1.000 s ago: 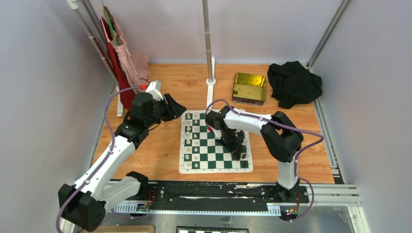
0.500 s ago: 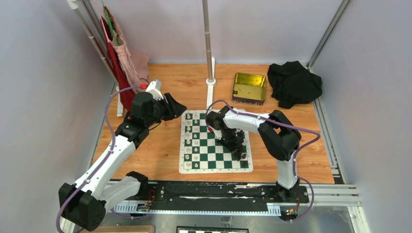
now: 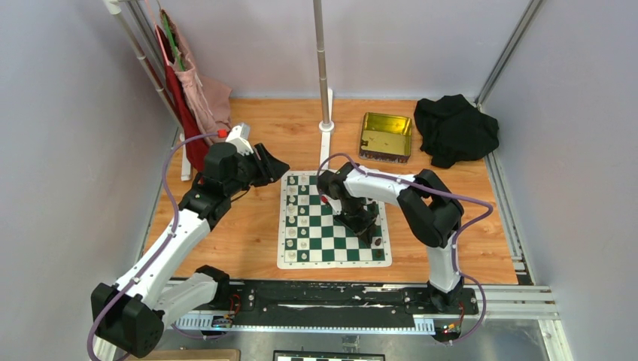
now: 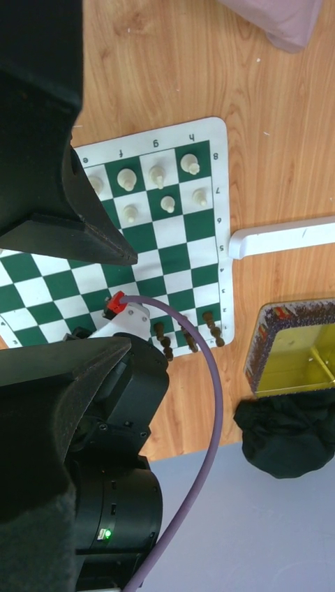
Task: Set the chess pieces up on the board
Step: Place the chess piece on the chessboard, then adjust the storage box at the center of the board.
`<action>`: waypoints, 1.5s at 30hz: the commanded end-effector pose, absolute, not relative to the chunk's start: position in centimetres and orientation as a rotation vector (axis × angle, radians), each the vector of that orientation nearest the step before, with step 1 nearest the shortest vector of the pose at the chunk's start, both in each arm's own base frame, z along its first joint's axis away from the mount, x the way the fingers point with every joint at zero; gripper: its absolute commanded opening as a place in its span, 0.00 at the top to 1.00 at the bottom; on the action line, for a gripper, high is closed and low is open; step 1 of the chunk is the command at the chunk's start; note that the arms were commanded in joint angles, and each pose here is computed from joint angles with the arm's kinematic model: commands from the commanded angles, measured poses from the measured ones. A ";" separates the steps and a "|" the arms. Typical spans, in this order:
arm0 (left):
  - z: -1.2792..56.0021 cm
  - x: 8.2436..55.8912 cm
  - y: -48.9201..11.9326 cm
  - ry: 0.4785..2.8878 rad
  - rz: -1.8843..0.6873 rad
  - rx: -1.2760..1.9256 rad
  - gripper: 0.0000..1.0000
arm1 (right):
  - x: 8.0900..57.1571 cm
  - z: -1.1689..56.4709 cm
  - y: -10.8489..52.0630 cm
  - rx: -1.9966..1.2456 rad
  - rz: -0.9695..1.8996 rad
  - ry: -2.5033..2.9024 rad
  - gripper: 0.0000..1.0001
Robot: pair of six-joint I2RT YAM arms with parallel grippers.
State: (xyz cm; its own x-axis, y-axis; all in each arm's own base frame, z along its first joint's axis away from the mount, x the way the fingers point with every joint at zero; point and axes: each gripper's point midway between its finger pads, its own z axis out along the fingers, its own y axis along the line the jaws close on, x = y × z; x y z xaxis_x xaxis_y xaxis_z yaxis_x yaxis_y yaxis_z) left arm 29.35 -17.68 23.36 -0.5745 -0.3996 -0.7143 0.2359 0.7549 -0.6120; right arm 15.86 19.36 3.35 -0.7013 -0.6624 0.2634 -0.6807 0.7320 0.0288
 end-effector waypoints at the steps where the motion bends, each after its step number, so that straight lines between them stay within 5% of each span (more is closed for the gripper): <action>1: 24.8 29.9 -17.8 1.961 -0.865 -0.095 0.52 | 16.4 3.6 19.2 1.071 0.121 -2.665 0.77; 31: 25.0 30.2 -17.9 1.976 -0.869 -0.133 0.52 | 19.1 9.6 21.5 1.135 -0.003 -2.912 0.68; 45: 22.8 34.9 -22.8 2.121 -0.794 -0.076 0.51 | 43.0 18.9 21.0 0.563 -0.161 -3.745 0.67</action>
